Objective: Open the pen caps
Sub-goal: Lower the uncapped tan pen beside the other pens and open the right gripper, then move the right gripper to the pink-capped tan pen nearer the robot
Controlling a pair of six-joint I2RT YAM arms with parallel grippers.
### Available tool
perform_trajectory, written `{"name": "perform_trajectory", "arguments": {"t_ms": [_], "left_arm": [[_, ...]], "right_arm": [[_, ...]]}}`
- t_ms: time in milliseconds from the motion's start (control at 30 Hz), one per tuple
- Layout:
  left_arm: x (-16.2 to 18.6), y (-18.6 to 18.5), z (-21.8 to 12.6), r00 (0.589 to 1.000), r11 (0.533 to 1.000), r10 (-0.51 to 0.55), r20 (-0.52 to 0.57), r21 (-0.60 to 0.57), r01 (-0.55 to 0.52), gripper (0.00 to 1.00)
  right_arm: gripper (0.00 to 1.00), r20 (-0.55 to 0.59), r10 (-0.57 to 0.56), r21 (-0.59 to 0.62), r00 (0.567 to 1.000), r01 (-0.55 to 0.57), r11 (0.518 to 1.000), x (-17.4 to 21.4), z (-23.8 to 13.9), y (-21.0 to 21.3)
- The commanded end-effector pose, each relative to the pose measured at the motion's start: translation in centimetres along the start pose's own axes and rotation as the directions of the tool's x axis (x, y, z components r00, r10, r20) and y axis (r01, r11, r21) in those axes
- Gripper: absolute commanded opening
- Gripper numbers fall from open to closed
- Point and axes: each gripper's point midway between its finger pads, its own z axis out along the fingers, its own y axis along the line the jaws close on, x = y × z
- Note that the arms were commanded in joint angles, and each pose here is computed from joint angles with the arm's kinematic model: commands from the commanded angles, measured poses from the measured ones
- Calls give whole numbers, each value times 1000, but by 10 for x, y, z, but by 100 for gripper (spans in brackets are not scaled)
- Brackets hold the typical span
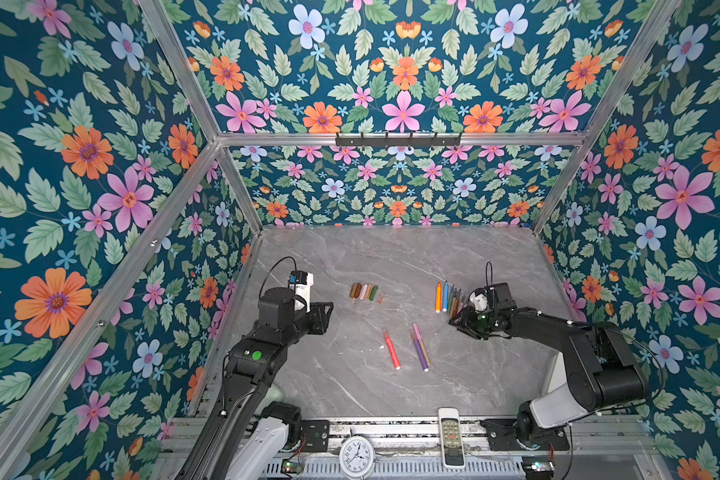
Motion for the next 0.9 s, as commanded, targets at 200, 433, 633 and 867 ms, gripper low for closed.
{"name": "perform_trajectory", "arguments": {"t_ms": [200,433,633,867], "left_arm": [[-5,-2,0,1000,1000,0,19,7,-1,40],[-5,-2,-1,1000,1000,1,21,8,-1,40],[-5,-2,-1,1000,1000,3,22,9,-3,41],[-6,-2,-2,1000,1000,2,26,9,-2,41]], "right_arm": [[43,-6,0,81,1000,0,997,0,2,-15],[43,-7,-8,76,1000,9,997,-3,1,-11],[46,23,-63,-153,998,66,986,-1,-16,36],[47,131,-123,-179,984,145,973,-11,-67,72]]}}
